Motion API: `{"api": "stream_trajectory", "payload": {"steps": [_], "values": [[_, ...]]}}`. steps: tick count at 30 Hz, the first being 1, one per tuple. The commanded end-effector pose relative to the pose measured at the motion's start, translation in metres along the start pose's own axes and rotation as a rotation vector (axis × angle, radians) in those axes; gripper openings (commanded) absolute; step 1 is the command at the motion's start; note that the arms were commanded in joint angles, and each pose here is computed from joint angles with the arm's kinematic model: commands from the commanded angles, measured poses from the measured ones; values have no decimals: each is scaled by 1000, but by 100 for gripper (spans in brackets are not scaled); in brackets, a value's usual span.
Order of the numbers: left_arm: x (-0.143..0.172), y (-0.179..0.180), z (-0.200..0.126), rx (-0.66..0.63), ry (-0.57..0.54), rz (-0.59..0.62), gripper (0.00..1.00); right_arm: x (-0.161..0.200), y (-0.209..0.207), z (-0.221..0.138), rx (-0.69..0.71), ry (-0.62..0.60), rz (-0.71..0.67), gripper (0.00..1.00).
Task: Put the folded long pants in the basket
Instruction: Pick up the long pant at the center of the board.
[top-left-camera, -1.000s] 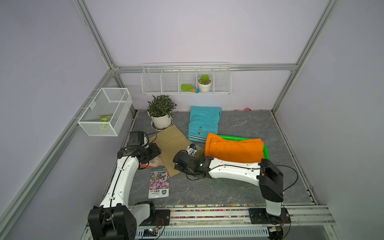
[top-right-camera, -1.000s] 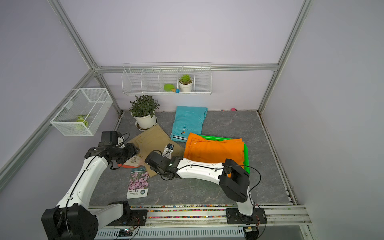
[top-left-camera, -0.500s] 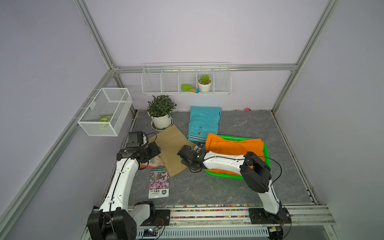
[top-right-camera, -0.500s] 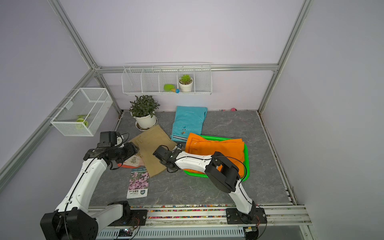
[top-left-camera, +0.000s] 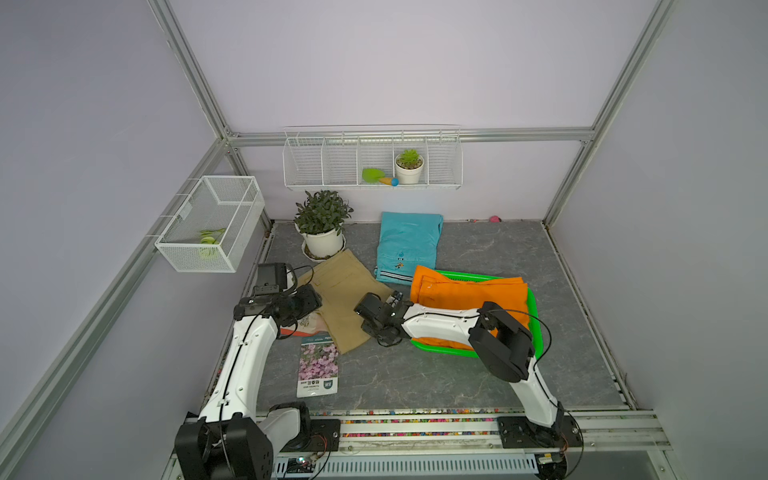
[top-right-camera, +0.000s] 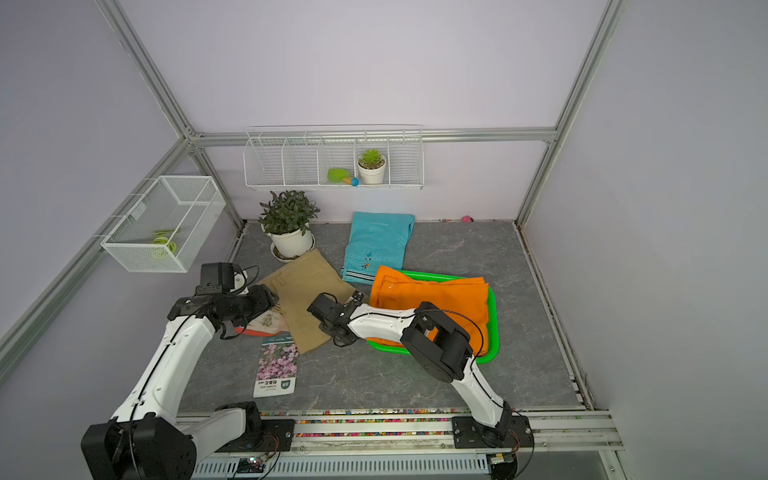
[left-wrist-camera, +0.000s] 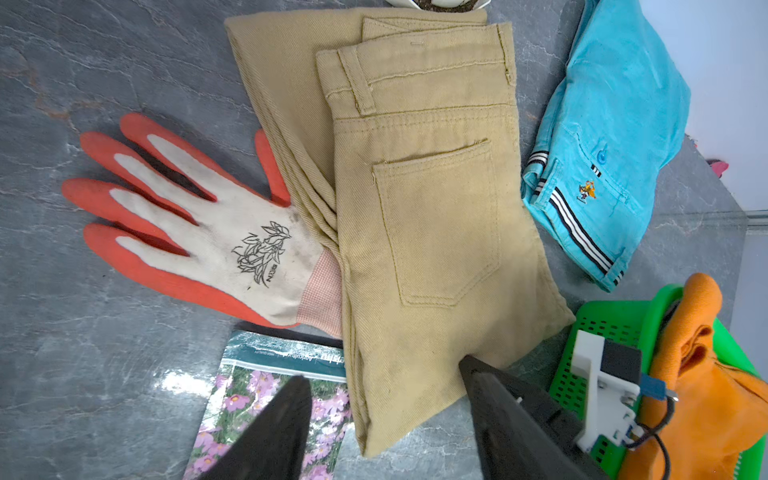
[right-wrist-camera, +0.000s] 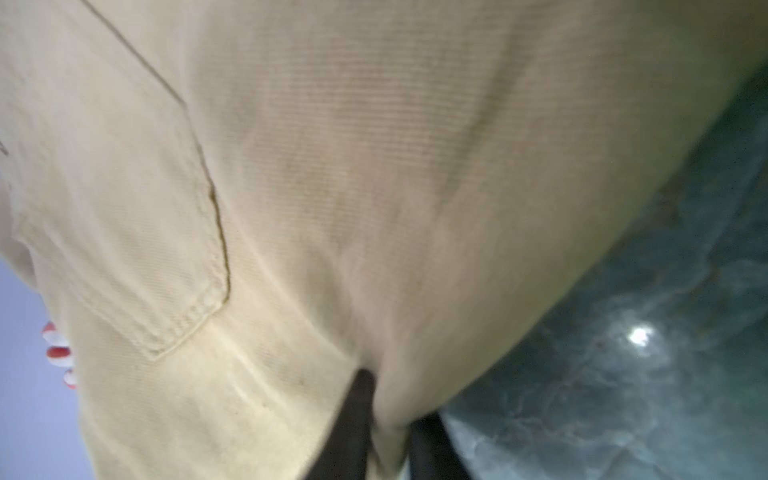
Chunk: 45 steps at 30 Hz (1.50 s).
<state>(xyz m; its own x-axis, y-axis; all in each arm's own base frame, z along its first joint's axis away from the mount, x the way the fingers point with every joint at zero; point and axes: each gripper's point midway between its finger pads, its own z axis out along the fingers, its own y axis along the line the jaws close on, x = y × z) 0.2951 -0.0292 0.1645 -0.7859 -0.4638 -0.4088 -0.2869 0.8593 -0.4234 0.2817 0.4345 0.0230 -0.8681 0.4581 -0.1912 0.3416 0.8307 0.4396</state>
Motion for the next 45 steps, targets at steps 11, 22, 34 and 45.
{"api": "stream_trajectory", "payload": {"steps": [11, 22, 34, 45], "values": [[8, -7, 20, 65, 80, 24, 66, -52, -125, -65, 297, 110, -369, 0], [15, -25, 81, 157, 228, -96, 69, -85, -192, -66, 374, 190, -458, 0], [20, -31, 139, 126, 261, -45, 69, -88, -169, -56, 305, 211, -452, 0], [32, -26, 159, 129, 254, -6, 66, -86, -169, -53, 299, 224, -463, 0]]}}
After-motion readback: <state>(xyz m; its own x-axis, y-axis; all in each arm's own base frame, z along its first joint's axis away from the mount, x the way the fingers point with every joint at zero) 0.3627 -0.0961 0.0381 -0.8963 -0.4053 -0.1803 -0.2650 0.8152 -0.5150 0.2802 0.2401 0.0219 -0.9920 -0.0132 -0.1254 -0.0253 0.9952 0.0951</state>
